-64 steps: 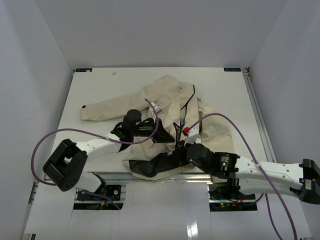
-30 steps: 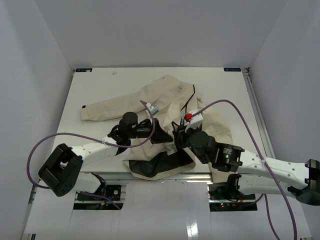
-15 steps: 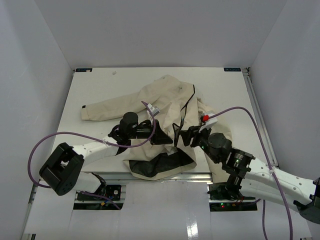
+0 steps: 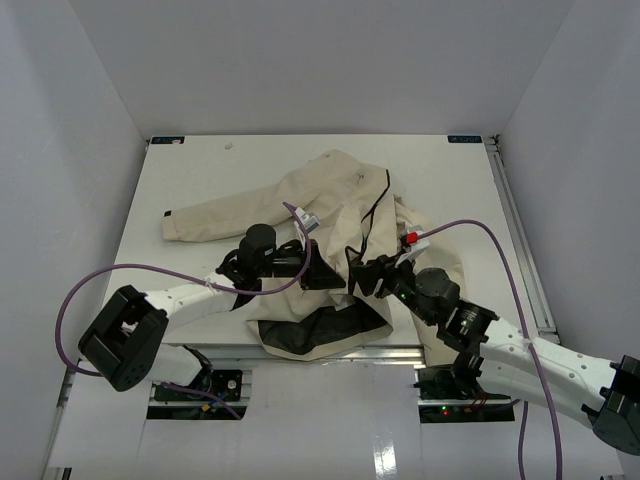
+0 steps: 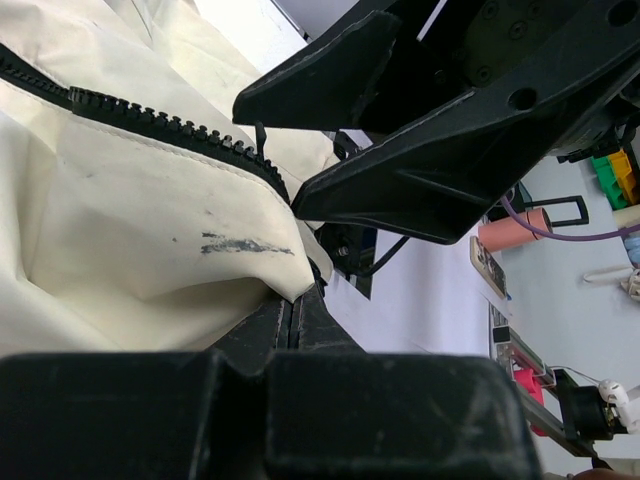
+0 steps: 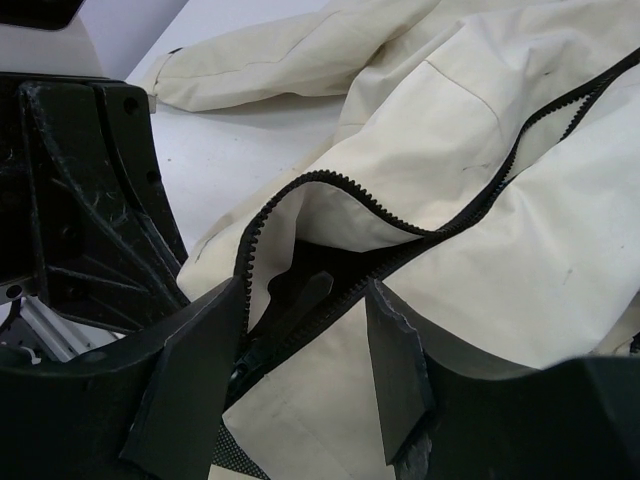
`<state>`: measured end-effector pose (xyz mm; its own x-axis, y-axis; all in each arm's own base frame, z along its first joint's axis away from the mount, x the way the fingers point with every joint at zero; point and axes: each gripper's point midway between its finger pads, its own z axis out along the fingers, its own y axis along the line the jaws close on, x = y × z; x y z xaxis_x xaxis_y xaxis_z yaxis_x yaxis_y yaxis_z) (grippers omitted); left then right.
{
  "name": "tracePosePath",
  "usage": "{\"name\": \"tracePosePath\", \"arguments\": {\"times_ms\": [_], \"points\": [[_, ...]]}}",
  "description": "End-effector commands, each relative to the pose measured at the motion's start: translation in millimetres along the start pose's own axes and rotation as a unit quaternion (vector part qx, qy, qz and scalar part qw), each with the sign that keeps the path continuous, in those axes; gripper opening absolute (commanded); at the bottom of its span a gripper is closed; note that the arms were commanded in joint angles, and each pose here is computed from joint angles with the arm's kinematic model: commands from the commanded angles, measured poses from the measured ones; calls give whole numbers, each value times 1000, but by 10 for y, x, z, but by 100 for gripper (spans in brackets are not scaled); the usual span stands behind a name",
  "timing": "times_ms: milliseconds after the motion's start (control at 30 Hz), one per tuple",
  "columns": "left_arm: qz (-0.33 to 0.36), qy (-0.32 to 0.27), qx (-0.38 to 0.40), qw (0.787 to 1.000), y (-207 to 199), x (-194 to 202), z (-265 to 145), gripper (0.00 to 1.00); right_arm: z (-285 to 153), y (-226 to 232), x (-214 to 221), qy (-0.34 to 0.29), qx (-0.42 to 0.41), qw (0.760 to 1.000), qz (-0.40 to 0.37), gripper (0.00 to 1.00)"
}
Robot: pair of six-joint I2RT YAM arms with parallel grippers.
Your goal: Zip up the jacket
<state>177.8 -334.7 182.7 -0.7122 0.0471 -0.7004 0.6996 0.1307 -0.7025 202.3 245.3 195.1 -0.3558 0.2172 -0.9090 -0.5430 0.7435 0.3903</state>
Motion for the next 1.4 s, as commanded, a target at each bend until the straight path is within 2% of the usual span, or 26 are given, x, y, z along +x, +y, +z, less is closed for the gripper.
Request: {"name": "tracePosePath", "arguments": {"times_ms": [0, 500, 633, 967, 1033, 1067, 1167, 1367], "points": [[11, -2, 20, 1000, -96, -48, -3, 0, 52, 164, -204, -42, -33, 998, 29, 58], [16, -6, 36, 999, -180, -67, -20, 0, 57, 149, -121, -58, -49, 996, 41, 54], [17, -6, 38, 999, -190, -66, -25, 0, 33, 141, -108, -68, -59, 995, 49, 49], [14, -6, 43, 999, -199, -56, -24, 0, 36, 142, -82, -70, -73, 993, 60, 32], [13, -6, 43, 999, -200, -57, -24, 0, 35, 155, -99, -73, -76, 993, 59, 25], [12, -6, 43, 999, -196, -54, -22, 0, 31, 164, -119, -76, -78, 992, 59, 15], [10, -3, 45, 999, -198, -50, -18, 0, 27, 185, -177, -84, -81, 992, 56, 8], [1, 6, 53, 999, -215, -18, -15, 0, 42, 242, -416, -110, -82, 990, 26, 8]]}}
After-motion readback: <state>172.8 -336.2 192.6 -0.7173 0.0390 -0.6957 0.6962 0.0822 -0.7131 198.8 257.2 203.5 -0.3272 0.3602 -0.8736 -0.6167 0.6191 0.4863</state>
